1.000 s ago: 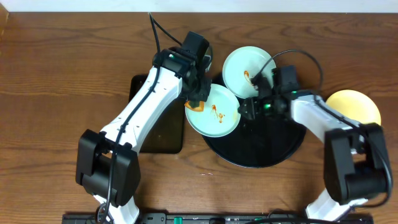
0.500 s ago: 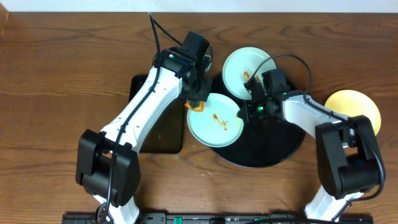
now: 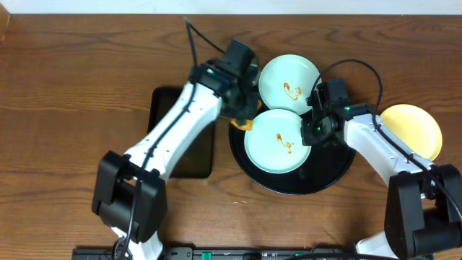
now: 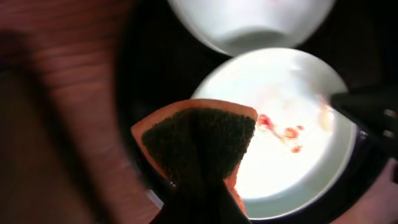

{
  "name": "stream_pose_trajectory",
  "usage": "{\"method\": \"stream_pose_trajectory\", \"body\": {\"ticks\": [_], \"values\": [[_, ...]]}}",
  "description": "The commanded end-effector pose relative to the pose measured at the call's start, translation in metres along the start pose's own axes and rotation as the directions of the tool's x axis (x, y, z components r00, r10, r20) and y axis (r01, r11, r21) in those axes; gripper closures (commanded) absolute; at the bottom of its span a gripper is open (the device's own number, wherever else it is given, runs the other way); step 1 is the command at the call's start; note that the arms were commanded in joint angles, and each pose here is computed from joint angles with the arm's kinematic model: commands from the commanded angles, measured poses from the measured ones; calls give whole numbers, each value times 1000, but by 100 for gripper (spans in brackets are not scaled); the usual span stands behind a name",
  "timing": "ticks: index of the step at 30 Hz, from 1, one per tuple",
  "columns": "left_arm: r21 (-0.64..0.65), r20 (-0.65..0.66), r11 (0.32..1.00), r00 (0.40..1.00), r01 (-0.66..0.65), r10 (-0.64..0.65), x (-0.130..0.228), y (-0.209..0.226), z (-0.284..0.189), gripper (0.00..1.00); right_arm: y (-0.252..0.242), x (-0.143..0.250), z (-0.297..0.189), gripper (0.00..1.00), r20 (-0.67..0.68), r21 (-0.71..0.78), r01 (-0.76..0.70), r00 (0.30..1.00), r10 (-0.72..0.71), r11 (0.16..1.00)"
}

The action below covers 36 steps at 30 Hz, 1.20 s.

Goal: Clean dirty plates on tray and stack at the side
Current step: 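Move the right gripper back to grasp the front blue plate rim, then scrub the front blue plate with the sponge in the left gripper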

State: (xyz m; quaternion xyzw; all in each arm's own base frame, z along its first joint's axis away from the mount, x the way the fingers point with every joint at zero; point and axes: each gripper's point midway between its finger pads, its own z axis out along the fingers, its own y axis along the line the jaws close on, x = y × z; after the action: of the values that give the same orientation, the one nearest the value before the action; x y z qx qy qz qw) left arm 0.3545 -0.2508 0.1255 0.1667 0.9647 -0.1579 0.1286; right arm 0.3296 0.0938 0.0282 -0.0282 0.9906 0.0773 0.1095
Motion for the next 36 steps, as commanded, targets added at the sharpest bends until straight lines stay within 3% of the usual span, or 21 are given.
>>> {"method": "stream_pose_trajectory", "body": {"ticks": [1, 12, 23, 36], "values": [[46, -32, 999, 999, -2, 3, 16, -29, 15, 92, -14, 5, 8, 99, -23, 63, -19, 1000, 20, 998], [98, -64, 993, 997, 59, -53, 37, -93, 84, 93, -16, 14, 15, 99, -63, 70, -21, 998, 25, 997], [68, -106, 978, 976, 199, -191, 45, -92, 121, 93, -16, 16, 15, 99, -70, 72, -21, 997, 26, 997], [34, -87, 915, 913, 402, -398, 40, -89, 123, 93, -17, 18, 15, 99, -80, 74, -21, 996, 27, 997]]}}
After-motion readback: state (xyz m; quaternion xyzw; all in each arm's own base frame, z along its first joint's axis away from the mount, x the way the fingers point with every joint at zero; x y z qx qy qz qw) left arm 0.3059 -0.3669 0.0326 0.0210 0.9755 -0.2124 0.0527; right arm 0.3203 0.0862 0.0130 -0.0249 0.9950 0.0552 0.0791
